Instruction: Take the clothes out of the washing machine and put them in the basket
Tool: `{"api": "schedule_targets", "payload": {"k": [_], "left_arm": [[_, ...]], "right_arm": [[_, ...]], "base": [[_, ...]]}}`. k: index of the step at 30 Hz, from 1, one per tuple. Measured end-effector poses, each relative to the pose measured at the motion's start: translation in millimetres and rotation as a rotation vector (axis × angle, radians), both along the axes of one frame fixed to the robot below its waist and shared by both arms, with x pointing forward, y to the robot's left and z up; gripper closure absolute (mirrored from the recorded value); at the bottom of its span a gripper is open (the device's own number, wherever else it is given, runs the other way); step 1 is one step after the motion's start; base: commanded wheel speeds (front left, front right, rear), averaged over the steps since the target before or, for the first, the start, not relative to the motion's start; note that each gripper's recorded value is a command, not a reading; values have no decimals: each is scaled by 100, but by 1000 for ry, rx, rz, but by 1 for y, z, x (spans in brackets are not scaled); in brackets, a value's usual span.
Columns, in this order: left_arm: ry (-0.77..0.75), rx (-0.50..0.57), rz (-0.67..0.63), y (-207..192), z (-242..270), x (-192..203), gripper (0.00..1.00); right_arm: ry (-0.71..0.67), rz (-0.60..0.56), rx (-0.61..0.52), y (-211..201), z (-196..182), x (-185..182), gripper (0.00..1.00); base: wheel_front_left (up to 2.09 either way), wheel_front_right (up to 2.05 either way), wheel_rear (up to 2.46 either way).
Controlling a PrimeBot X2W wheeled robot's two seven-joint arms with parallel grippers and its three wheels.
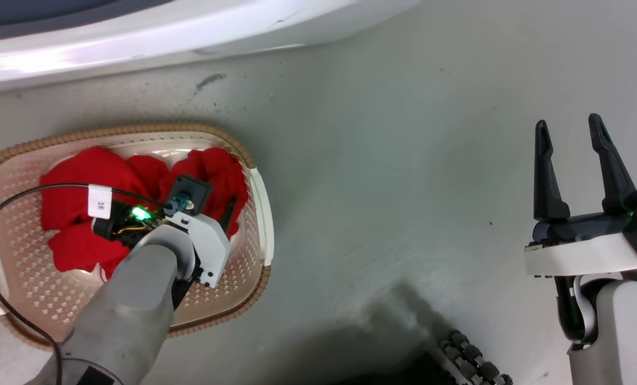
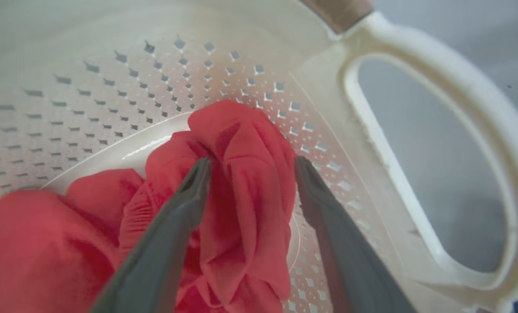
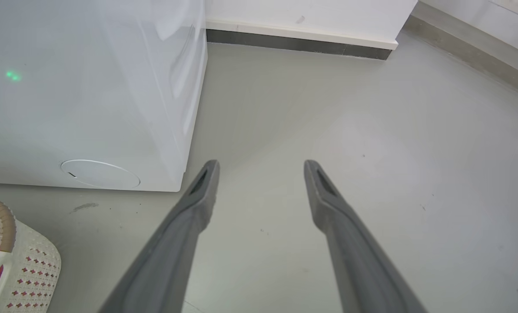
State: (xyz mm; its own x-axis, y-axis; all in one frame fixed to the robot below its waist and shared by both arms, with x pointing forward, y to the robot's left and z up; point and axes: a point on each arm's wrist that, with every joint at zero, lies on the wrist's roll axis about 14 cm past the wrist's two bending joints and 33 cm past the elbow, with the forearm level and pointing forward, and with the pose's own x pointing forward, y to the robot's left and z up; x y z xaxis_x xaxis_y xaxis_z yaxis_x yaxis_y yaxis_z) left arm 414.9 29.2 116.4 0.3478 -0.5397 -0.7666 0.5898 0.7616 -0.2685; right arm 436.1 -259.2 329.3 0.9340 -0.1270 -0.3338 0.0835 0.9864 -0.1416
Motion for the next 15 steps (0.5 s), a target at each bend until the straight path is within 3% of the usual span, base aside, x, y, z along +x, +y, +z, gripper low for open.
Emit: {"api": "schedule_targets", "payload": {"k": [10, 15], "left_arm": [[-156, -122, 37, -22, 75, 26, 0], [-275, -160, 87, -15, 126, 44, 0]], "right_arm": [[-99, 29, -6, 9, 39, 10, 0], [-164, 46, -8, 15, 66, 11, 0]], "base": [[0, 0, 0], [0, 0, 0]]}}
